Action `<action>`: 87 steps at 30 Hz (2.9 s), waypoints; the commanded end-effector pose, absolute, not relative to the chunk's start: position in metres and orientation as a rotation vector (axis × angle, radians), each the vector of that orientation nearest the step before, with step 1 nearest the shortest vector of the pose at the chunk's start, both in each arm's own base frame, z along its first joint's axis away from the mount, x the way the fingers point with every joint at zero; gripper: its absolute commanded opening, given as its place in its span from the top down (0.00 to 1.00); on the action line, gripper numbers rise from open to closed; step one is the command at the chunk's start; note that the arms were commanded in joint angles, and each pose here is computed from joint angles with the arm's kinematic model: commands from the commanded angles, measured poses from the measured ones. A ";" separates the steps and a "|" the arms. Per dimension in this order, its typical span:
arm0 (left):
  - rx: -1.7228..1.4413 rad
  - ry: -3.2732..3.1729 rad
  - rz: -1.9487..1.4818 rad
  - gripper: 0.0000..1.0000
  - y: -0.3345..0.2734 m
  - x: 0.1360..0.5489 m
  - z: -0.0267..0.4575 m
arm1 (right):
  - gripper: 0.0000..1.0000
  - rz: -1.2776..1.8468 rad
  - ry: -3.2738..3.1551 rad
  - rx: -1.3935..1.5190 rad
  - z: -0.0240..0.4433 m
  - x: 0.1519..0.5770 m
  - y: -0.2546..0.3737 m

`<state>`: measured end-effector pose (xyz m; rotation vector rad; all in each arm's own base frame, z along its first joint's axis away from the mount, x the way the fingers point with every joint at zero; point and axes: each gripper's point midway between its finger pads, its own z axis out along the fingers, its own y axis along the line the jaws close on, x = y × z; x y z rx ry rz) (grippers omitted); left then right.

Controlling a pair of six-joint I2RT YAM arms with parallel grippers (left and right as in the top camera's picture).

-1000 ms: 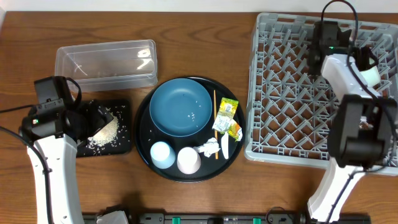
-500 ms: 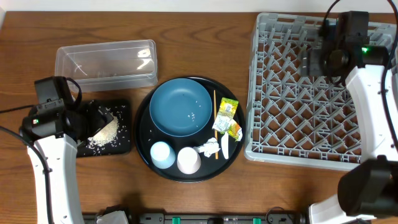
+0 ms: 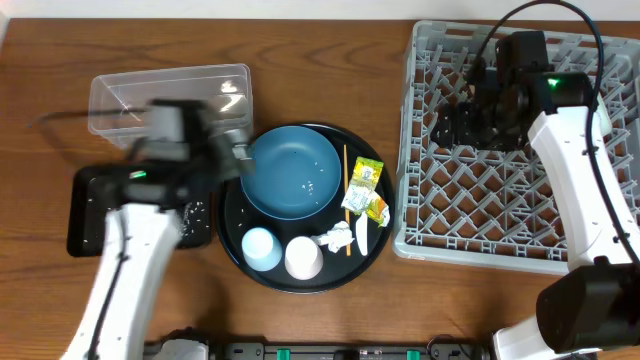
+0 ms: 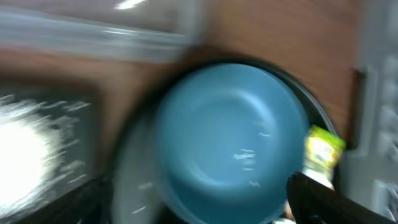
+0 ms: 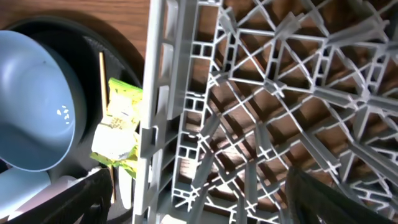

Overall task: Sort waste into correct bins and load items into the dishwasher rack
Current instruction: 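Grasp the teal bowl rim with the left gripper, then lift the teal bowl and tip it over the black tray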

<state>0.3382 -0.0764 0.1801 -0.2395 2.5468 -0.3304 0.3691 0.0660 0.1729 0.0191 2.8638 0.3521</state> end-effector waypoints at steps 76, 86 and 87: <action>-0.170 2.556 -0.473 0.94 -0.102 0.325 0.191 | 0.15 0.301 2.940 0.073 0.170 0.351 0.057; -0.391 2.445 -0.876 0.94 -0.030 0.325 0.209 | 0.15 0.300 2.949 0.075 0.169 0.349 0.057; -0.410 2.413 -0.918 0.94 -0.022 0.325 0.212 | 0.15 0.301 2.949 0.075 0.170 0.349 0.057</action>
